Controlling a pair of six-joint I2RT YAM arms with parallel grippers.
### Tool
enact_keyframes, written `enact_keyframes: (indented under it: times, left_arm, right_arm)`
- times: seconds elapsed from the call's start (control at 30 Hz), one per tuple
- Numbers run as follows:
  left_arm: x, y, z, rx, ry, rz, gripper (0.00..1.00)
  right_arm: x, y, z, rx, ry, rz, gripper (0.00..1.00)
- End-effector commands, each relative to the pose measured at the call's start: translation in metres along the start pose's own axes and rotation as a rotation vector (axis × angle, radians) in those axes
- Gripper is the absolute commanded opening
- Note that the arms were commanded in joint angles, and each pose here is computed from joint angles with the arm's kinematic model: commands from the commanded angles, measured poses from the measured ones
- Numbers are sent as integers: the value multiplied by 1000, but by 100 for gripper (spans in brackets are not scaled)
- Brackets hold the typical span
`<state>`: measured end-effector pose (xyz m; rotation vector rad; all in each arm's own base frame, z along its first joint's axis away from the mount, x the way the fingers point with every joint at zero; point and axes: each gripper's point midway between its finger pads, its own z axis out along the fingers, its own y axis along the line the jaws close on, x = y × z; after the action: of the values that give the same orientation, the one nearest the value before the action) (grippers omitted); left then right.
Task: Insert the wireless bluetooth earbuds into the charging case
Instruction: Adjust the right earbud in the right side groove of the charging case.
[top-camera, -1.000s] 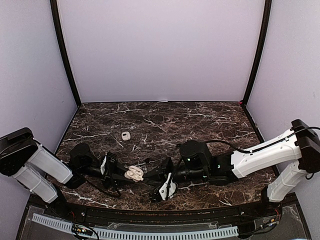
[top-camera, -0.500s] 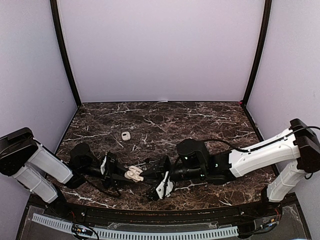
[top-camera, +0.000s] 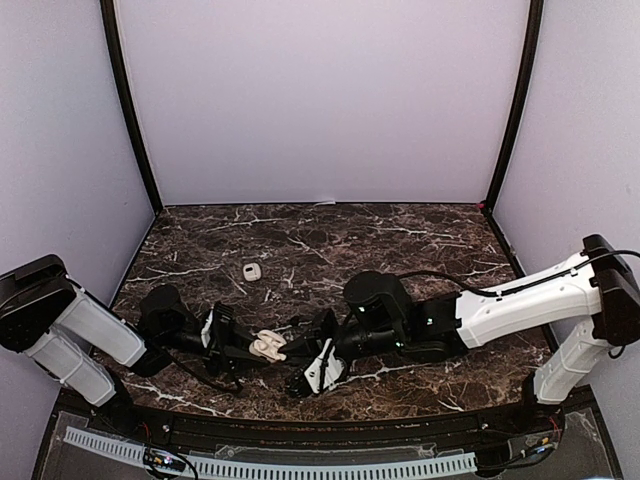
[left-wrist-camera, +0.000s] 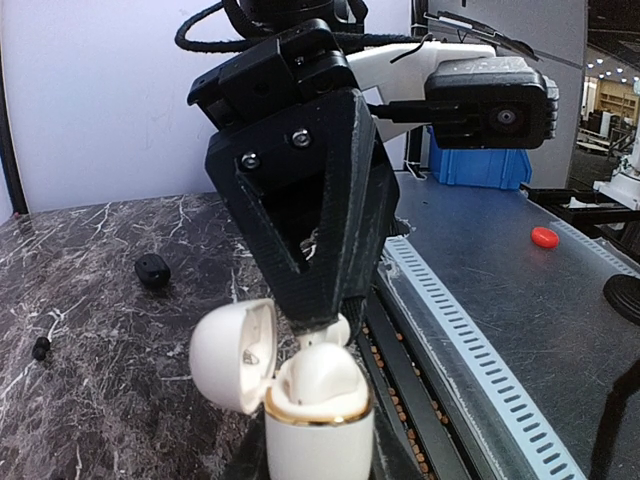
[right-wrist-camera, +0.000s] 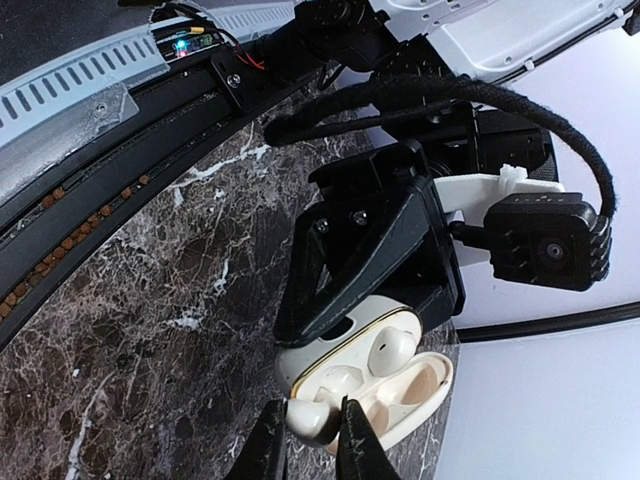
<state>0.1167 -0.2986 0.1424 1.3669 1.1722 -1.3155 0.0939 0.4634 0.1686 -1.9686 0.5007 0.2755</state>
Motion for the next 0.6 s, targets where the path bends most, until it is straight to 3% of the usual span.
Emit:
enact_keyframes:
  times: [0.0,0.23,0.57]
  left_arm:
    - [-8,-2,3,27,-18,27,8]
    - [-7,0,2,7,-16,36,8]
    - [-8,6,0,-41,-14,51,8]
  right_arm:
    - [-8,-27,0,57,6,38,14]
    - [4,-27,11,-20,101,247,12]
    - [-9,-44,11,-12,124,598,10]
